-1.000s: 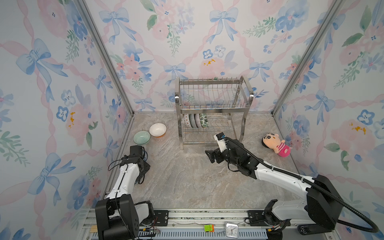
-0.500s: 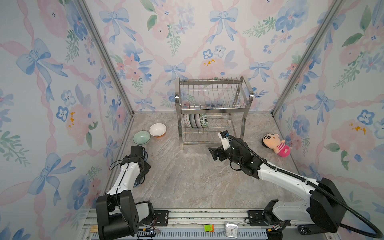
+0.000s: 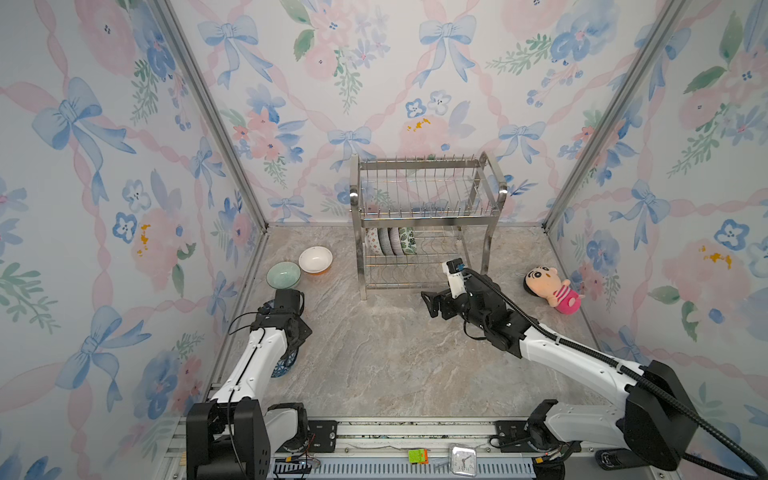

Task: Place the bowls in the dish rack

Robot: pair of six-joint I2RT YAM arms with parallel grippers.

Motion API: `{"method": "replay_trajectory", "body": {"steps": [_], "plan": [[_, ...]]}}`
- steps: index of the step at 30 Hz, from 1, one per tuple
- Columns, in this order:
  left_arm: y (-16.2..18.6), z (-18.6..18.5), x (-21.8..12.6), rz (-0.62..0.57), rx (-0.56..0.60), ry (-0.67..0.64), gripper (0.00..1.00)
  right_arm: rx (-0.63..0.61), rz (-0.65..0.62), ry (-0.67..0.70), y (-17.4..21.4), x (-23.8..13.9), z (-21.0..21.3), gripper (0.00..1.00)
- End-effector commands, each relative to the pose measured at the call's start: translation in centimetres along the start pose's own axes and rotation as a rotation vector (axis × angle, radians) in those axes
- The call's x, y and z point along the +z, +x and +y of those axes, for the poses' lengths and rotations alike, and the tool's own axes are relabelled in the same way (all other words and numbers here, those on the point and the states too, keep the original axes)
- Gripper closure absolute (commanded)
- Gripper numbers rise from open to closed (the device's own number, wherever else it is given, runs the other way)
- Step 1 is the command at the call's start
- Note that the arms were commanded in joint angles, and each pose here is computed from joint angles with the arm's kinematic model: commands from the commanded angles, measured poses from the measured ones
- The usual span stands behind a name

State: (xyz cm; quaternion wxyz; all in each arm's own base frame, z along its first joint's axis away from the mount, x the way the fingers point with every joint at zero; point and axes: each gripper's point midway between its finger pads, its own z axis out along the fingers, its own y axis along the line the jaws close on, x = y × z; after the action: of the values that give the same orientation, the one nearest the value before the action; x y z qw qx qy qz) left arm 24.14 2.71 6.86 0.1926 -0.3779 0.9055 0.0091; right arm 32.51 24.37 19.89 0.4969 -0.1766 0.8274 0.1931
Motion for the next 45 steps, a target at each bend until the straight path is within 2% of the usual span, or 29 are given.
{"method": "replay_trajectory", "body": {"steps": [1, 6, 13, 16, 28, 36, 45], "plan": [[1.8, -4.4, -1.4, 0.052, 0.049, 0.13, 1.0, 0.028, 0.015, 0.046, 0.5, -0.8, -1.3, 0.04], [4.0, -11.3, -3.7, 0.025, 0.256, 0.199, 1.0, 0.083, 0.021, 0.111, 0.4, -1.4, -3.3, 0.03], [10.4, -19.8, -5.3, 0.042, 0.565, 0.261, 1.0, 0.172, 0.02, 0.257, 0.5, -3.6, -7.9, 0.04], [12.8, -22.3, -5.4, 0.052, 0.647, 0.274, 1.0, 0.178, 0.023, 0.324, 0.6, -4.7, -9.6, 0.04], [18.7, -30.0, -4.9, 0.104, 0.813, 0.343, 1.0, 0.263, 0.012, 0.431, 1.0, -8.0, -13.5, 0.04], [21.2, -31.6, -3.9, 0.165, 0.853, 0.361, 1.0, 0.264, 0.014, 0.432, 1.0, -8.8, -13.7, 0.03], [22.8, -32.2, -3.9, 0.197, 0.892, 0.38, 0.89, 0.284, 0.01, 0.443, 1.1, -9.0, -14.2, 0.04]]}}
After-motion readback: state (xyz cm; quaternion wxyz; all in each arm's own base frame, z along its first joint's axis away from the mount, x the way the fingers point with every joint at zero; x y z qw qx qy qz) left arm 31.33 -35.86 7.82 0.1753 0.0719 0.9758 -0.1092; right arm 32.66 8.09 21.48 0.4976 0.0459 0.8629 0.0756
